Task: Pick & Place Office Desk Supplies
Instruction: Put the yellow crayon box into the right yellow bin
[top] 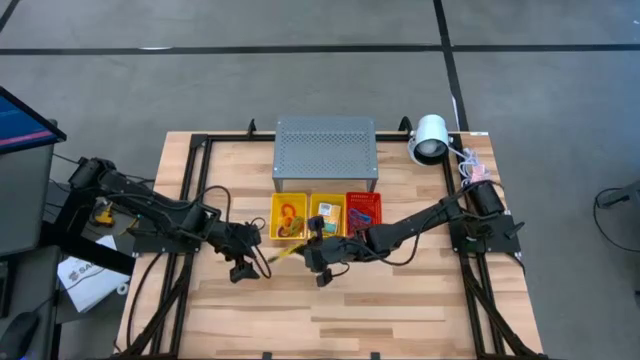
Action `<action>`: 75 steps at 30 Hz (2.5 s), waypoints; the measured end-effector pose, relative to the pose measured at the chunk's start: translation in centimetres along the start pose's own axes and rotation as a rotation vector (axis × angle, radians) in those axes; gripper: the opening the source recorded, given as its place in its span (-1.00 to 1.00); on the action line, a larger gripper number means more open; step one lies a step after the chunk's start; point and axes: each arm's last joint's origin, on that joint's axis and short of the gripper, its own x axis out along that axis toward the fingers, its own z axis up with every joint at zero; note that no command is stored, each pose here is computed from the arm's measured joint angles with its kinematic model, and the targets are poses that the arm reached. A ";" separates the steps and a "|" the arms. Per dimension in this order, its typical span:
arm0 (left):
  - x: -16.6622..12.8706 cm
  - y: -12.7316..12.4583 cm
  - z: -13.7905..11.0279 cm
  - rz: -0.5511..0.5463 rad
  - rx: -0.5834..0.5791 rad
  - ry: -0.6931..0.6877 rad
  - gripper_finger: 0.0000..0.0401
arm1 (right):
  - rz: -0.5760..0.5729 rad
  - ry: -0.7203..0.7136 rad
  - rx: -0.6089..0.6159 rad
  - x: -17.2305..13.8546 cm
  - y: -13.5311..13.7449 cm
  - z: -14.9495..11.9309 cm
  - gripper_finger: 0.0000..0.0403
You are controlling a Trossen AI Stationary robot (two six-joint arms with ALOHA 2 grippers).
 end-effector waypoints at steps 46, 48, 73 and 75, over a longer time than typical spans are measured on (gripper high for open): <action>0.1 -0.8 -0.8 -0.019 0.050 0.021 0.68 | -0.081 0.456 0.054 -7.2 -5.7 -1.9 -1.00; 0.1 -0.8 -0.8 -0.019 0.050 0.021 0.68 | -0.079 0.472 0.067 -7.2 -5.6 -2.1 -1.00; 0.1 -0.8 -0.8 -0.020 0.050 0.020 0.68 | 0.104 0.499 0.230 -6.4 -8.4 -3.9 -1.00; 0.1 -0.8 -0.8 -0.020 0.050 0.020 0.68 | 0.112 0.496 0.235 -6.4 -8.6 -3.9 -1.00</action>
